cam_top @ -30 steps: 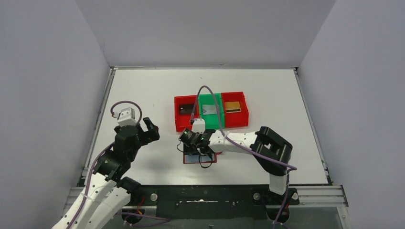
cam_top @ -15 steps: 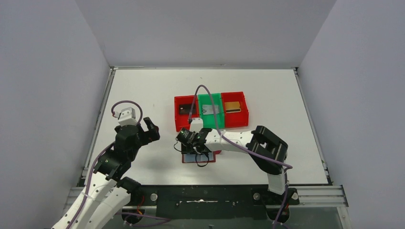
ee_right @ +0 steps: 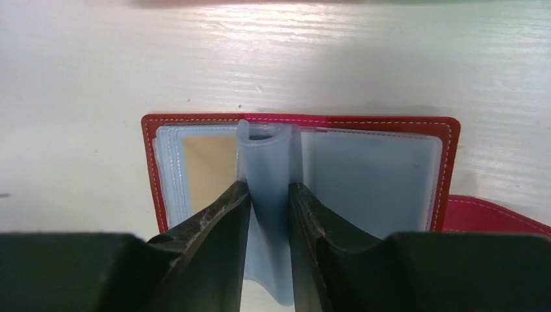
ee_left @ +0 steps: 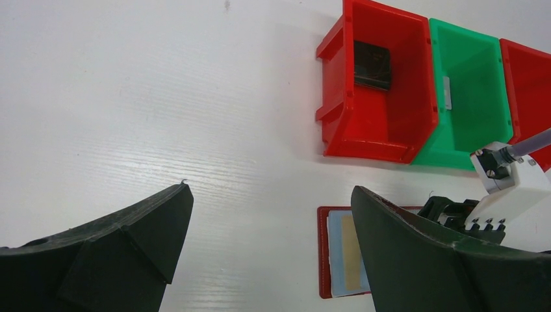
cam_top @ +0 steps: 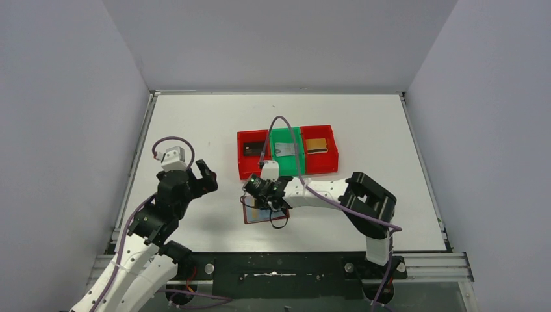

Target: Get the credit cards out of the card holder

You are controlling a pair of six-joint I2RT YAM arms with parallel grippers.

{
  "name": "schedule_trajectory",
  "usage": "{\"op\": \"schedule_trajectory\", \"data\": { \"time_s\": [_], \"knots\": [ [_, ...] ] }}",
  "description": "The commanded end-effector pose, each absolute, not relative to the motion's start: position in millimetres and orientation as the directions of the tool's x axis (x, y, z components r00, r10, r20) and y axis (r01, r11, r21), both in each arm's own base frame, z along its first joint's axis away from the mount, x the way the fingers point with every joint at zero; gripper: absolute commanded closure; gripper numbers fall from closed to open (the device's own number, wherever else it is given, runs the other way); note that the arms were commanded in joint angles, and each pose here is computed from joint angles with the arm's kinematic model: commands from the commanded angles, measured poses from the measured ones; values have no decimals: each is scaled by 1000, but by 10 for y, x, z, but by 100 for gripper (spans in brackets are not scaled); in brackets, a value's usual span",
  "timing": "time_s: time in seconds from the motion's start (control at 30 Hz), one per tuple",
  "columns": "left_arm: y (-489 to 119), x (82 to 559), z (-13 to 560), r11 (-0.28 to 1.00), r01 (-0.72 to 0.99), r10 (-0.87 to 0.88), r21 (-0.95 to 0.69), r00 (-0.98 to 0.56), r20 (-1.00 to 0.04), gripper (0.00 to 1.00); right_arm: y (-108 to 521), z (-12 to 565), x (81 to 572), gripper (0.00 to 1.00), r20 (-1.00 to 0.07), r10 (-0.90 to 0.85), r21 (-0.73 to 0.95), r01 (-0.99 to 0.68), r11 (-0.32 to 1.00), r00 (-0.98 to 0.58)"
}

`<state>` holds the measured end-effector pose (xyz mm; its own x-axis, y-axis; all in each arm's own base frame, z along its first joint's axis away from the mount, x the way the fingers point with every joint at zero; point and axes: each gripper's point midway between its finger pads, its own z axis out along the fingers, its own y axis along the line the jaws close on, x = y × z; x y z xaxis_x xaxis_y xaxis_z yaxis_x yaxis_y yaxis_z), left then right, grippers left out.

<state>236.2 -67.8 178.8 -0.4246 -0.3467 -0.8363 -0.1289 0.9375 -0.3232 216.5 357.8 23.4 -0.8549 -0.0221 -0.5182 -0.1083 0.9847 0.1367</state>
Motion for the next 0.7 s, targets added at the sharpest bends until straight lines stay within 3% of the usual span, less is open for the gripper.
{"op": "schedule_trajectory", "data": {
  "time_s": [0.0, 0.3, 0.43, 0.67],
  "knots": [
    [-765, 2422, 1944, 927, -87, -367, -364, -400, -840, 5, 3601, 269, 2144, 75, -468, 50, 302, -106, 947, -882],
    [-1435, 2336, 1875, 838, 174, -352, -518, -554, -755, 3, 3679, 404, 2184, 78, -335, 243, 691, -63, 720, -910],
    [-1930, 2186, 1836, 667, 320, -345, -672, -667, -660, 3, 3603, 348, 2144, 80, -292, 293, 743, -23, 669, -911],
    [-2296, 2015, 1568, 488, 318, -317, -813, -803, -505, 10, 3456, 242, 2130, 79, -230, 357, 777, 50, 627, -905]
  ]
}}
